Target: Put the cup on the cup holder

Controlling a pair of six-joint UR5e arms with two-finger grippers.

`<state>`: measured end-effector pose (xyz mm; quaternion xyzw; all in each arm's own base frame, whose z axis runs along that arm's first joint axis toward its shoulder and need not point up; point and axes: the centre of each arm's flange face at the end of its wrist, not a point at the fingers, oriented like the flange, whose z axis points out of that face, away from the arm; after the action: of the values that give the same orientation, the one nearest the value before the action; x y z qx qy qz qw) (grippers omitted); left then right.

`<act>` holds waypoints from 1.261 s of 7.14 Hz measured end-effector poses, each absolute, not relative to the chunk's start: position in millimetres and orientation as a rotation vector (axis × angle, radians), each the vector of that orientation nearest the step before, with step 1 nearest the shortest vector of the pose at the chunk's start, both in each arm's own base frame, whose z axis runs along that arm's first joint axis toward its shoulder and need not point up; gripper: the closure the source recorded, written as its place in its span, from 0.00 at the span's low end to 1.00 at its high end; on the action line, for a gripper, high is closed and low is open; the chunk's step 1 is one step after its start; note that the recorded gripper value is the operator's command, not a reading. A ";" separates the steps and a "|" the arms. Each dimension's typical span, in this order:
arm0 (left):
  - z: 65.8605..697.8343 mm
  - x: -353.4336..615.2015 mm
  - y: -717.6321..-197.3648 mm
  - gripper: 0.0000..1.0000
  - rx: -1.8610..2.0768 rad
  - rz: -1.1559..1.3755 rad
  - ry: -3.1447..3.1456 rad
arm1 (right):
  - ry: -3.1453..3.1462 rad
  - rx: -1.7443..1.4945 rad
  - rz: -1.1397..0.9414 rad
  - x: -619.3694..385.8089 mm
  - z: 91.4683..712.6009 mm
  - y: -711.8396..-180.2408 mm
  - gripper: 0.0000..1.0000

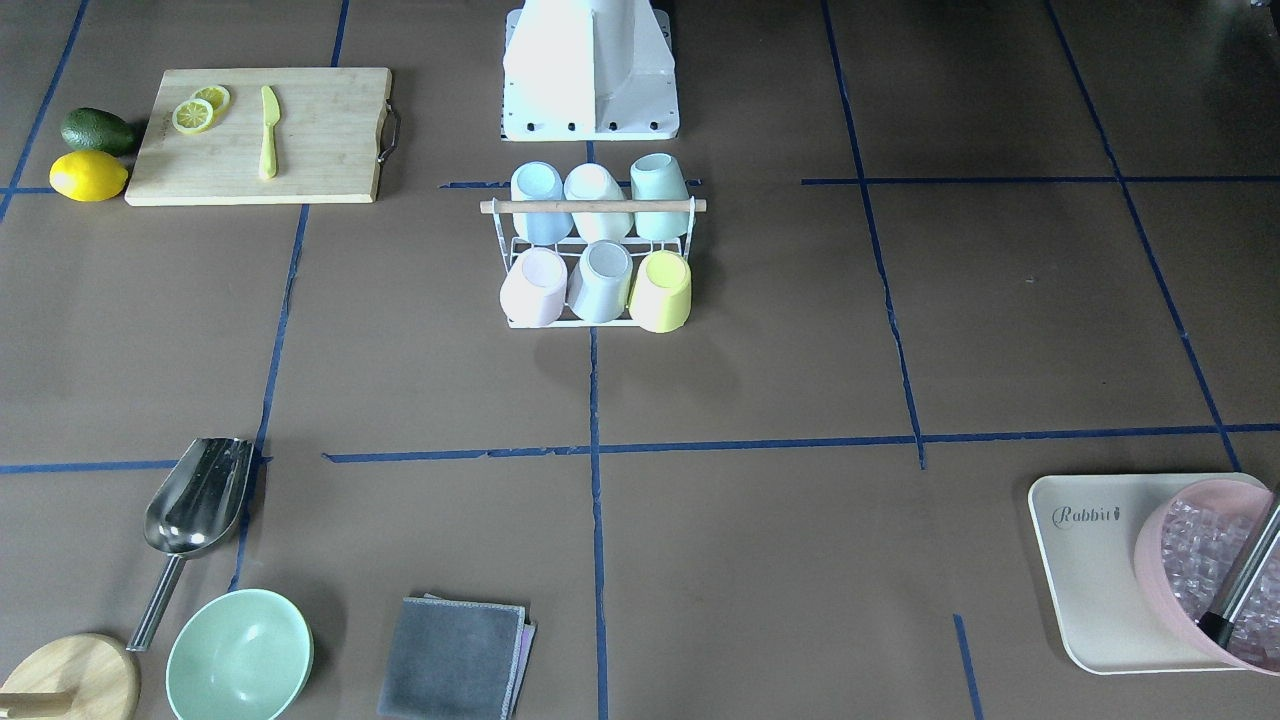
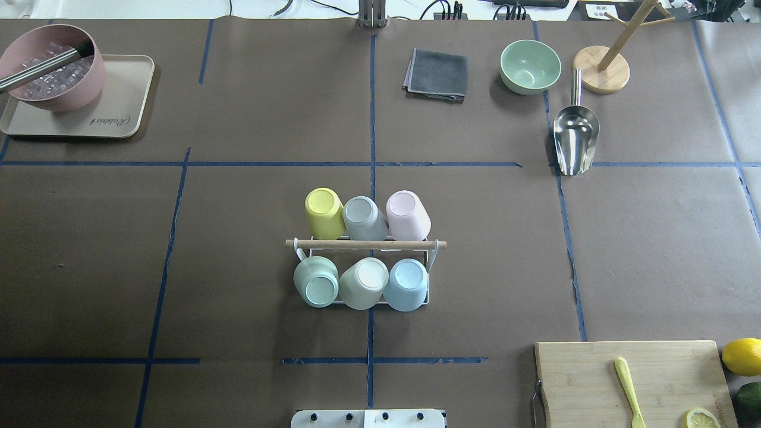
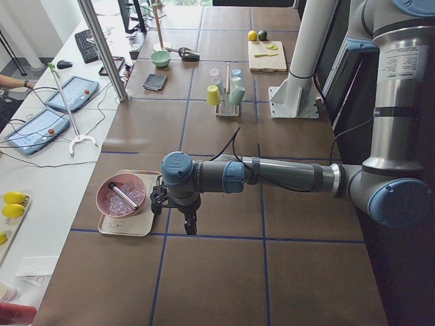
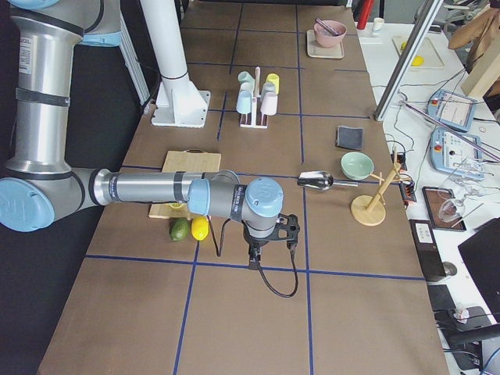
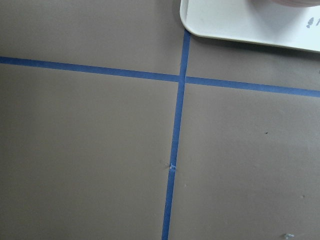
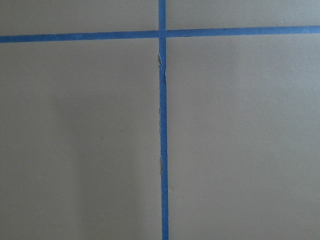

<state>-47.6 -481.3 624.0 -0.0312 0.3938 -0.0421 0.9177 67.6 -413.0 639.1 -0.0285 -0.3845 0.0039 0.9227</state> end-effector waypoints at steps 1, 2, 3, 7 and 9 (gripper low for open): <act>623.3 -47.4 -481.4 0.00 -0.063 -0.086 0.811 | -0.786 -0.062 0.010 68.1 640.6 -411.1 0.00; 623.2 -47.3 -481.4 0.00 -0.063 -0.085 0.812 | -0.784 -0.065 0.013 68.4 642.3 -410.4 0.00; 623.8 -47.3 -481.1 0.00 -0.064 -0.085 0.812 | -0.781 -0.068 0.015 68.7 643.7 -410.0 0.00; 626.1 -48.0 -480.1 0.00 -0.067 -0.085 0.810 | -0.770 -0.077 0.018 69.1 648.3 -408.3 0.00; 626.9 -48.1 -479.9 0.00 -0.066 -0.083 0.810 | -0.770 -0.078 0.018 69.3 648.6 -408.0 0.00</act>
<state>-48.1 -479.9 626.9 -0.0322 0.3939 -0.0402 0.9177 69.3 -408.0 648.6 -0.0380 -0.3754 0.0090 0.9261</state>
